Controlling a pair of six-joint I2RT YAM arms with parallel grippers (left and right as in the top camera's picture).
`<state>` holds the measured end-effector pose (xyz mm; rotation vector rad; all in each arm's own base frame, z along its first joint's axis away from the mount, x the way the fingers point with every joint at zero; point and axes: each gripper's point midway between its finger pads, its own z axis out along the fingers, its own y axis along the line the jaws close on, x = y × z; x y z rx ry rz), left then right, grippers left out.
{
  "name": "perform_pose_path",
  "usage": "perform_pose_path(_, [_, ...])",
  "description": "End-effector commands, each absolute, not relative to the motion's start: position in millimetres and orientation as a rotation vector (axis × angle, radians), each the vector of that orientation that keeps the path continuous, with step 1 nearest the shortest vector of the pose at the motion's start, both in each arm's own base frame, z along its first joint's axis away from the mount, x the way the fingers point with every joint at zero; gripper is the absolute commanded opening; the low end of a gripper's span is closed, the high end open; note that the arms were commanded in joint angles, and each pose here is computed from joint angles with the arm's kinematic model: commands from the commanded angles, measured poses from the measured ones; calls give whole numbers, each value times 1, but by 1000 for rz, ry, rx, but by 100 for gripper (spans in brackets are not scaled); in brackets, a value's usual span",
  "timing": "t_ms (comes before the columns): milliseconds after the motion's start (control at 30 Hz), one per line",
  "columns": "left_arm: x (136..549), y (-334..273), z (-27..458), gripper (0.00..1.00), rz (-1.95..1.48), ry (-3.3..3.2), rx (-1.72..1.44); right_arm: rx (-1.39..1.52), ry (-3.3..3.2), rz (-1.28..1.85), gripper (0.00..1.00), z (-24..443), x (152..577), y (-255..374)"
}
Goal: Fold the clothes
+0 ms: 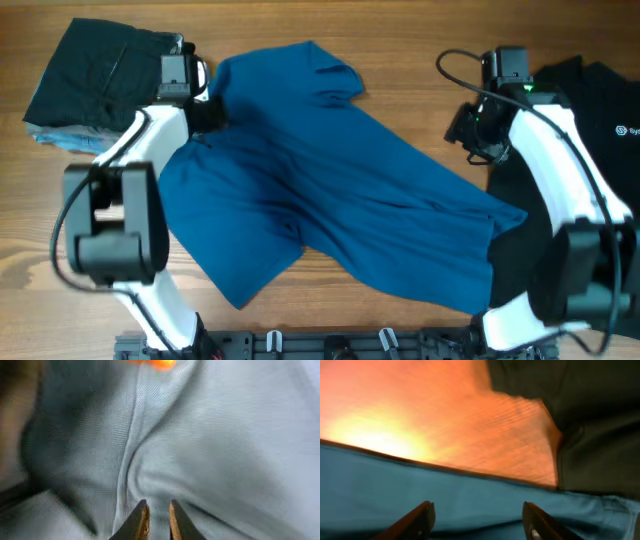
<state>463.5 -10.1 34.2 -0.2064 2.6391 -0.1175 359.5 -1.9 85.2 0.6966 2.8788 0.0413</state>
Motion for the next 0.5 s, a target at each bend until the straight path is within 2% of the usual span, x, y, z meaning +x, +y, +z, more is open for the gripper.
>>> perform_pose_path(0, [463, -31, 96, 18, -281, 2530, -156, 458, 3029, 292, 37, 59, 356, 26])
perform_pose_path(67, [459, -46, 106, 20, -363, 2520, -115, 432, 3112, 353, 17, 38, 349, 38])
perform_pose_path(133, [457, -54, 106, 22, -373, 2527, -94, 432, 3164, 380, 4, 22, 344, 45])
perform_pose_path(233, [449, -78, 103, 26, -371, 2549, 45, 392, 3261, 443, 4, -11, 334, 64])
perform_pose_path(333, [441, -96, 99, 33, -353, 2570, 166, 427, 3241, 446, 4, -29, 344, 69])
perform_pose_path(400, [437, -103, 96, 34, -313, 2586, 189, 568, 3141, 395, 4, -38, 368, 63])
perform_pose_path(467, [433, -114, 94, 37, -320, 2590, 222, 749, 2880, 322, 4, -37, 424, 47])
